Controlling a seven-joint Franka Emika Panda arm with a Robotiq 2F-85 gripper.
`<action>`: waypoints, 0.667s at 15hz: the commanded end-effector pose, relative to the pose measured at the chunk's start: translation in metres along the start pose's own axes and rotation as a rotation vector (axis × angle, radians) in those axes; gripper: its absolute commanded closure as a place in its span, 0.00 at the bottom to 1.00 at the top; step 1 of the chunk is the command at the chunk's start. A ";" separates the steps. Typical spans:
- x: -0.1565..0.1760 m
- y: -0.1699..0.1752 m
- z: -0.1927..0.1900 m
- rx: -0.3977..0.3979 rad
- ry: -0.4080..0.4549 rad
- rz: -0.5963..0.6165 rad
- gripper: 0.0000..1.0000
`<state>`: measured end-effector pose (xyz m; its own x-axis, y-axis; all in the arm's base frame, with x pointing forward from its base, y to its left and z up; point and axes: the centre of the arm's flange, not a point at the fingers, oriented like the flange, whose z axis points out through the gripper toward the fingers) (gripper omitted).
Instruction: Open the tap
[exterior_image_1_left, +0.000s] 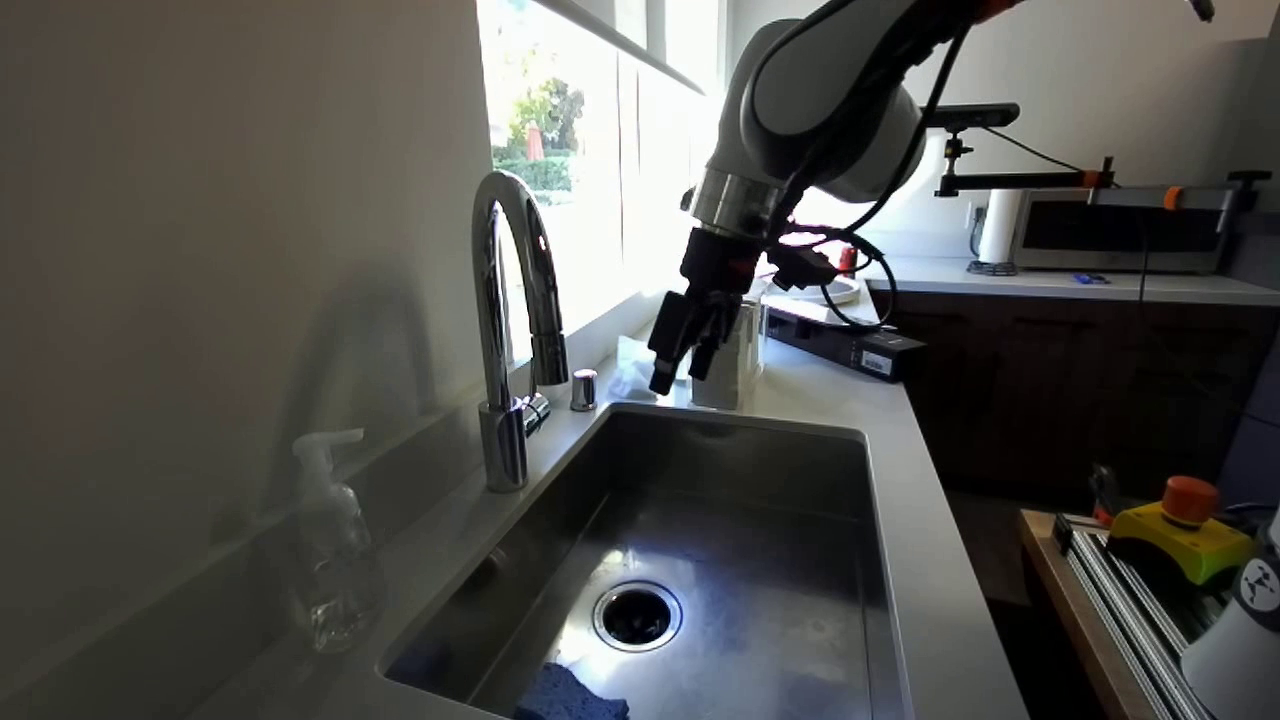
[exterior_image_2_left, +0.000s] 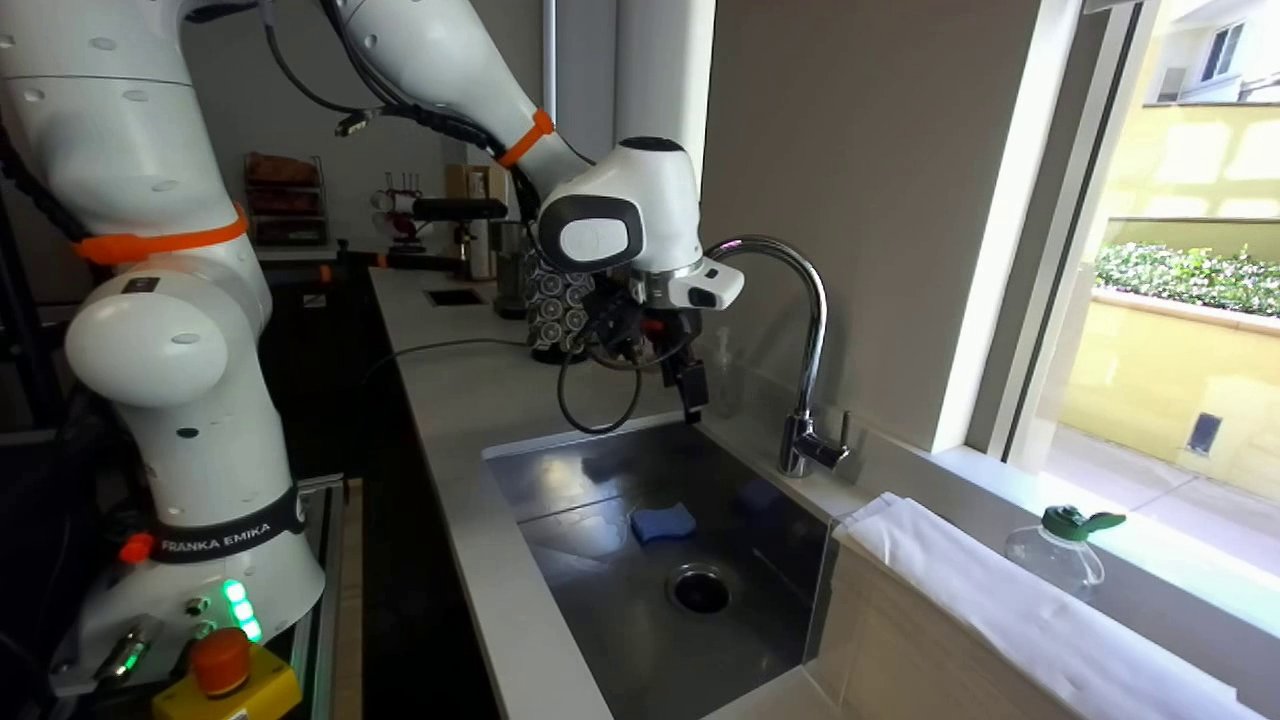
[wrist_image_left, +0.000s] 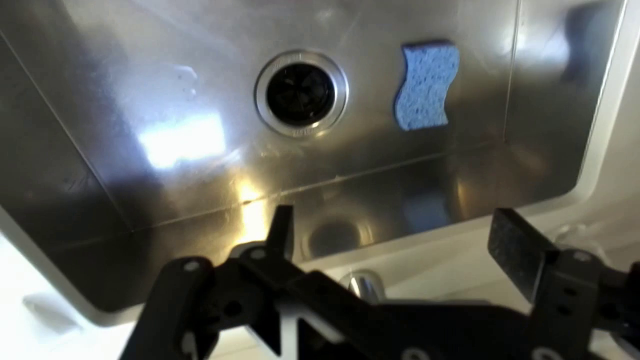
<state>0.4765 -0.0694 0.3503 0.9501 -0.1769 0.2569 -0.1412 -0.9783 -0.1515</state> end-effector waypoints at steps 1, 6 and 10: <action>0.051 0.012 0.007 0.011 0.114 0.048 0.00; 0.093 0.020 0.012 -0.001 0.210 -0.018 0.00; 0.121 0.040 0.016 -0.014 0.237 -0.050 0.00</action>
<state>0.5646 -0.1059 0.3693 0.8757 -0.1629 0.4546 -0.1157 -0.9847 -0.1301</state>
